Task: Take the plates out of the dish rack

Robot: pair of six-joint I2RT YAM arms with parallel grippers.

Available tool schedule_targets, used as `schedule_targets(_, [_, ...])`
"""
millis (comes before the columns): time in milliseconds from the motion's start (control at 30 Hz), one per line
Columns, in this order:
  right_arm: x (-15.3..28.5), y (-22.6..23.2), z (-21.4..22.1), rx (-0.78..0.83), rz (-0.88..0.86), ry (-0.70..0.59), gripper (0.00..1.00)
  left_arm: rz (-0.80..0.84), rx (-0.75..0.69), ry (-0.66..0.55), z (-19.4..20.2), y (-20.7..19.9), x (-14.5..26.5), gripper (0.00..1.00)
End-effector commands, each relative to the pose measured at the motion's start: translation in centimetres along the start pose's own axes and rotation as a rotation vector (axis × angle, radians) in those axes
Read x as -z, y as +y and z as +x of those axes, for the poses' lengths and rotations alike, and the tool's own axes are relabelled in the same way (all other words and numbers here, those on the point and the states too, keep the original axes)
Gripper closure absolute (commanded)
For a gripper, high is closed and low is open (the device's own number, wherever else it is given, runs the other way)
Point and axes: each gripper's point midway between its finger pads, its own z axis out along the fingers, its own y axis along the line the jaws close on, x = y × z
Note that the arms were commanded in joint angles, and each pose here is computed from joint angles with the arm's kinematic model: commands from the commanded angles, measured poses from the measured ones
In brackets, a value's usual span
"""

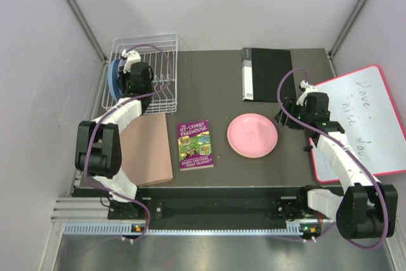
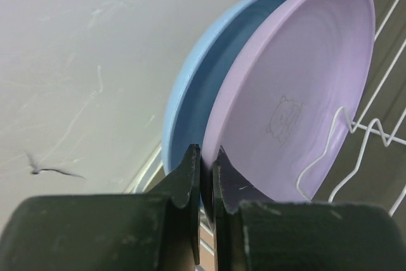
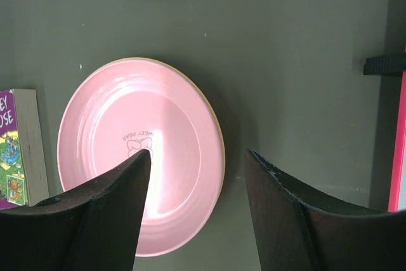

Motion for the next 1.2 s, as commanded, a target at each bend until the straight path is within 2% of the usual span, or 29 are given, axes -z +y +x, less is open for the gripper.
schedule_targets(0, [0.2, 0.4, -1.8, 0.019, -0.027, -0.061, 0.39, -0.095, 0.144, -0.213, -7.4, 1.6, 2.6, 1.0])
schedule_targets(167, [0.3, 0.6, -1.8, 0.015, -0.035, -0.064, 0.39, -0.219, 0.034, -0.229, -7.6, 2.1, 3.7, 1.0])
schedule_targets(267, [0.5, 0.7, -1.8, 0.016, -0.039, -0.068, 0.38, -0.266, 0.021, -0.268, -8.7, 2.4, 5.3, 1.0])
schedule_targets(433, [0.8, 0.9, -2.0, 0.019, -0.044, -0.076, 0.38, -0.241, 0.043, -0.301, -10.9, 2.2, 7.4, 1.0])
schedule_targets(533, [1.1, 1.1, -2.0, 0.021, -0.052, -0.079, 0.38, -0.152, 0.053, -0.297, -12.2, 1.0, 8.8, 1.0])
schedule_targets(567, [1.3, 1.2, -2.1, 0.02, -0.059, -0.082, 0.38, -0.106, 0.008, -0.274, -12.6, 0.9, 9.6, 1.0])
schedule_targets(600, [1.4, 1.4, -2.1, 0.019, -0.069, -0.083, 0.38, 0.001, 0.07, -0.281, -13.0, -1.0, 10.7, 1.0])
schedule_targets(667, [1.6, 2.2, -2.2, 0.017, -0.108, -0.089, 0.38, 0.143, 0.16, -0.278, -14.7, -1.9, 12.8, 1.0])
schedule_targets(700, [1.7, 2.5, -2.2, 0.015, -0.127, -0.091, 0.38, 0.323, 0.173, -0.214, -13.2, -4.9, 14.1, 1.0])
schedule_targets(767, [2.3, 4.1, -2.7, 0.012, -0.213, -0.108, 0.37, 0.519, 0.272, -0.162, -12.8, -6.2, 16.6, 1.0])
schedule_targets(833, [2.8, 5.5, -3.0, 0.014, -0.281, -0.126, 0.36, 0.797, 0.373, -0.099, -11.3, -9.7, 20.1, 1.0])
schedule_targets(900, [3.6, 7.1, -3.6, 0.011, -0.371, -0.147, 0.36, 0.957, 0.52, -0.076, -12.0, -10.6, 23.0, 1.0])
schedule_targets(933, [4.0, 7.7, -3.8, 0.012, -0.399, -0.156, 0.35, 1.044, 0.52, -0.033, -10.8, -11.8, 24.4, 1.0])
schedule_targets(967, [4.4, 8.4, -4.2, 0.006, -0.437, -0.172, 0.28, 1.086, 0.53, -0.01, -10.4, -12.5, 25.1, 1.0])
schedule_targets(1000, [4.5, 8.7, -4.3, -0.001, -0.454, -0.177, 0.25, 1.124, 0.533, 0.023, -9.9, -13.3, 26.2, 1.0])
schedule_targets(1167, [6.0, 10.5, -5.7, -0.006, -0.539, -0.23, 0.23, 1.216, 0.494, 0.108, -7.2, -16.1, 29.9, 1.0])
